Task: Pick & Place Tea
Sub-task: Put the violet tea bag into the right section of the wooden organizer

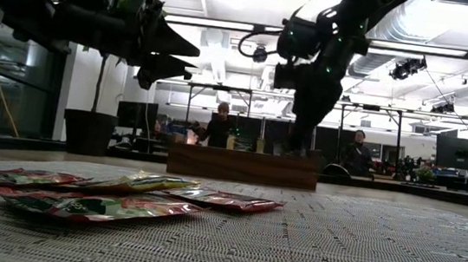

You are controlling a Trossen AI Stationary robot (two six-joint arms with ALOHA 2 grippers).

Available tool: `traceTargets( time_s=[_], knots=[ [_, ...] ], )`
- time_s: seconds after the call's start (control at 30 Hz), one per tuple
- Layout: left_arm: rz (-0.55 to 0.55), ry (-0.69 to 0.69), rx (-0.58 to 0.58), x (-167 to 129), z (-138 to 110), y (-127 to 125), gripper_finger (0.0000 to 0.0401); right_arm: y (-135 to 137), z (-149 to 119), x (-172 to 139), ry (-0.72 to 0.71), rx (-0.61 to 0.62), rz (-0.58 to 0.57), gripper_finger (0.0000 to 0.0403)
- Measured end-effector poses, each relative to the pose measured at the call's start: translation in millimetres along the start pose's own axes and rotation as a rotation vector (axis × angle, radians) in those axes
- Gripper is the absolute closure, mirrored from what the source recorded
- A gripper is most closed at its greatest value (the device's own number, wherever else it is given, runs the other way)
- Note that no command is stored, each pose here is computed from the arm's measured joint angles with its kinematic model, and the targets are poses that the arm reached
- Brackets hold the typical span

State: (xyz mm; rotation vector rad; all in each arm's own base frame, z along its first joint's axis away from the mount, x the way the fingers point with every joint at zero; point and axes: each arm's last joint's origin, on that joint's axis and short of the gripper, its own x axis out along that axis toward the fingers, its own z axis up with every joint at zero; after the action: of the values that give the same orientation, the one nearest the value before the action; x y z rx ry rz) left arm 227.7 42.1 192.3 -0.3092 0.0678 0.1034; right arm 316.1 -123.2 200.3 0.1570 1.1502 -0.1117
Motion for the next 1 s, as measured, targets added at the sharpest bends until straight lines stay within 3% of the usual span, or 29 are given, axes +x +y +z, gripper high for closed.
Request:
traceTargets(
  time_s=[0.5,1.0],
  knots=[
    [0.002,0.007,-0.001,0.1,-0.6,0.2,0.0186,2.3,1.4,0.9,0.014,-0.026,-0.137,0.0402],
    [0.003,0.012,0.0,0.1,-1.0,0.4,0.0186,10.7,1.8,1.7,-0.004,-0.007,0.026,0.0402]
  ],
)
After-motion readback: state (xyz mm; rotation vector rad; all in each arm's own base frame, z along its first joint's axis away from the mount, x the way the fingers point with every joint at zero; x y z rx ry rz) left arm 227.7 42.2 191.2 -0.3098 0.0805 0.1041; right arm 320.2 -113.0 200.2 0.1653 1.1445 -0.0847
